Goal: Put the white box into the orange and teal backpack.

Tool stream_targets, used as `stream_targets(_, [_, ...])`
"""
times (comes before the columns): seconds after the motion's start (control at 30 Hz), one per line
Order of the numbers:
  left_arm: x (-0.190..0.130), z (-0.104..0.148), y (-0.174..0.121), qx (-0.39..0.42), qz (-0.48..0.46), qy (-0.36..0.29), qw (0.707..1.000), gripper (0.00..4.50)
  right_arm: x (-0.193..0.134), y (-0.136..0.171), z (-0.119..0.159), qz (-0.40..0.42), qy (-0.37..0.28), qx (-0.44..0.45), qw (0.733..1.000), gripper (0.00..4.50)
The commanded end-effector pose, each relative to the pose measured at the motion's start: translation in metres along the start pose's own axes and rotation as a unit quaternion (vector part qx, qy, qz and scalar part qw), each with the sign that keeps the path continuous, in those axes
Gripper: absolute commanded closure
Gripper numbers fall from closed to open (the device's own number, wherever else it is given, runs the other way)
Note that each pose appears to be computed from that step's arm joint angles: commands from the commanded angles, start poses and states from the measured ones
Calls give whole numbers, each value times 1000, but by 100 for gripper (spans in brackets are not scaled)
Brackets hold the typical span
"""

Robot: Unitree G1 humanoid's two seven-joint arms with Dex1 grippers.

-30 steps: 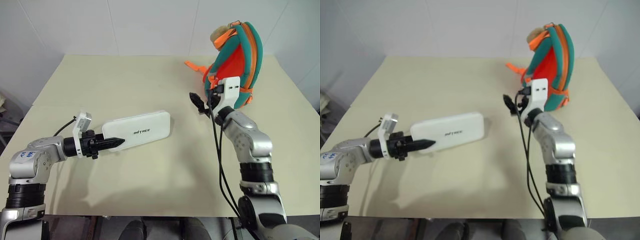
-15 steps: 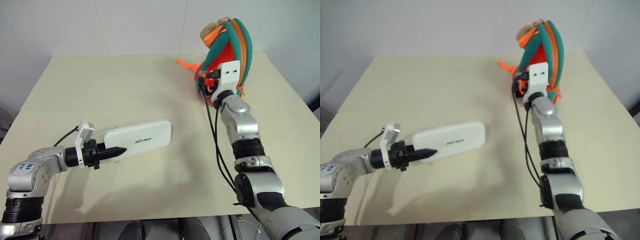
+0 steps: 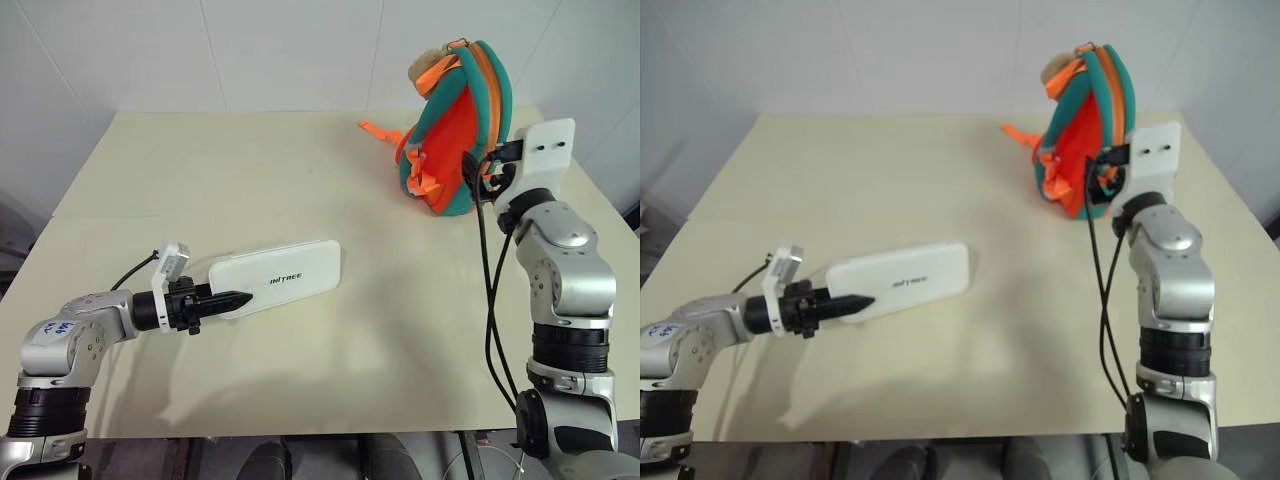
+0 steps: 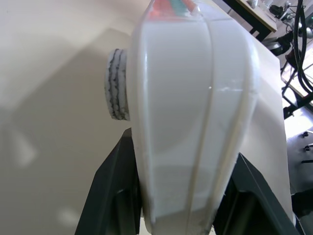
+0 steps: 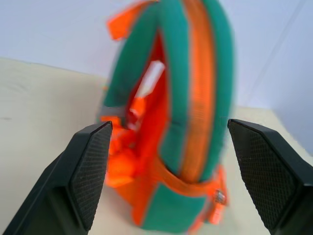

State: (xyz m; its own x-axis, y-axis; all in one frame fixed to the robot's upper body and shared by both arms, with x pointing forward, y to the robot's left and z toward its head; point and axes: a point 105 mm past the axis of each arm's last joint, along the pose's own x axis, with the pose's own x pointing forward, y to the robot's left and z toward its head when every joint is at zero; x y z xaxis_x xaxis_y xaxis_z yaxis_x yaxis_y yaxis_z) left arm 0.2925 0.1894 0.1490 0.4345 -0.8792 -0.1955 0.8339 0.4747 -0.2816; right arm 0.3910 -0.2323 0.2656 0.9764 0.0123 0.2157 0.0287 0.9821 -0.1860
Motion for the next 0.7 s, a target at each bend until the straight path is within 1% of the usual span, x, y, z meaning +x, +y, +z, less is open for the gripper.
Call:
stream_targets(0.03, [2, 12, -3, 24, -18, -13, 999, 318, 2, -10, -10, -2, 15, 46, 999, 0])
stream_targets(0.07, [2, 13, -3, 25, -19, -13, 999, 318, 4, -11, -15, -2, 23, 67, 997, 0])
stream_targets(0.17, [1, 14, -2, 26, -19, -14, 999, 318, 8, -15, -26, 4, 39, 93, 995, 0])
stream_targets(0.27, [-2, 14, -4, 23, -24, -10, 999, 318, 14, -24, -37, -8, 54, 131, 990, 0])
stream_targets(0.33, [-3, 13, -5, 20, -27, -7, 999, 318, 18, -30, -41, -18, 57, 135, 989, 0])
stream_targets(0.43, [-5, 14, -5, 20, -26, -7, 999, 318, 25, -29, -38, -8, 51, 133, 990, 0])
stream_targets(0.7, [-8, 13, -4, 17, -22, -8, 1000, 318, 38, -13, -23, 33, 24, 120, 992, 0])
